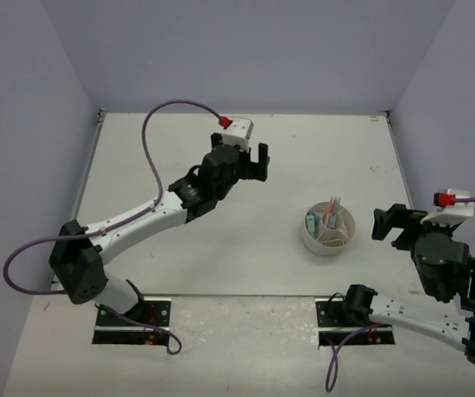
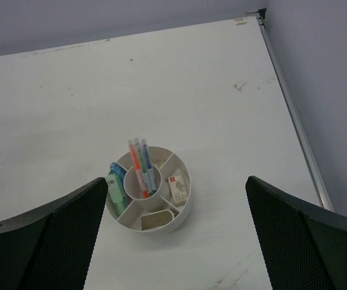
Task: Sort the stationery into containers
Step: Reset both arms
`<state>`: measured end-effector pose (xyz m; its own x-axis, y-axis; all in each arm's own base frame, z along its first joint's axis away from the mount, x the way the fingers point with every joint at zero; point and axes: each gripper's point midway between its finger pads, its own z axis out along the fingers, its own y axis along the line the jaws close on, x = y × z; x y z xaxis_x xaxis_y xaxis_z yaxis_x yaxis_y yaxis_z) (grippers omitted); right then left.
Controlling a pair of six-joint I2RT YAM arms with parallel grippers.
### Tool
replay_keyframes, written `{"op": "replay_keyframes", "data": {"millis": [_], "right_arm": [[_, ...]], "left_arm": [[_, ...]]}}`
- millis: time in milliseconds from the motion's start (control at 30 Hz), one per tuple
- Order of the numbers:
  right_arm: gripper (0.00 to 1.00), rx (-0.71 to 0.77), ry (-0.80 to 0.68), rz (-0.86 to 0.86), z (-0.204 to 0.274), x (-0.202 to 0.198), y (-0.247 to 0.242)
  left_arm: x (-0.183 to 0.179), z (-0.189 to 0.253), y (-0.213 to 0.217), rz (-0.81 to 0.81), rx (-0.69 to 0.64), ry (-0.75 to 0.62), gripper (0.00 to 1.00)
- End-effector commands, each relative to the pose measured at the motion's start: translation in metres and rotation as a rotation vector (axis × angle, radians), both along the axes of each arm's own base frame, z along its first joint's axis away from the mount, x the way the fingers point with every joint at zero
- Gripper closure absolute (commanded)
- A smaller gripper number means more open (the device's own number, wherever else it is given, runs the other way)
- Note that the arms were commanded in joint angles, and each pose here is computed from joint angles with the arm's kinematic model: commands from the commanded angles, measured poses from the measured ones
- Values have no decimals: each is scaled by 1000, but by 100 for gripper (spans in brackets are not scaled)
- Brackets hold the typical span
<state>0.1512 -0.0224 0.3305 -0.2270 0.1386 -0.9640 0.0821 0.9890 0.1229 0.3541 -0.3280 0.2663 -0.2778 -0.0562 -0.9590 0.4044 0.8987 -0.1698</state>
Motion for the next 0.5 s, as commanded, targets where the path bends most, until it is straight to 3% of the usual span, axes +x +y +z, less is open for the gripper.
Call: {"op": "replay_keyframes", "data": {"millis": [0,267,467], "right_arm": [[1,-84,-63,-85,2,2,-24],[1,-72,-108,-131,-15,-7,-53],[1,-45,-98,-72,-27,-6,-41]], "left_arm": [[-5,25,104,331,-84,45,0],[-35,24,250,621,-148,102,0],[-59,26,293,721,-80,104,0]]}}
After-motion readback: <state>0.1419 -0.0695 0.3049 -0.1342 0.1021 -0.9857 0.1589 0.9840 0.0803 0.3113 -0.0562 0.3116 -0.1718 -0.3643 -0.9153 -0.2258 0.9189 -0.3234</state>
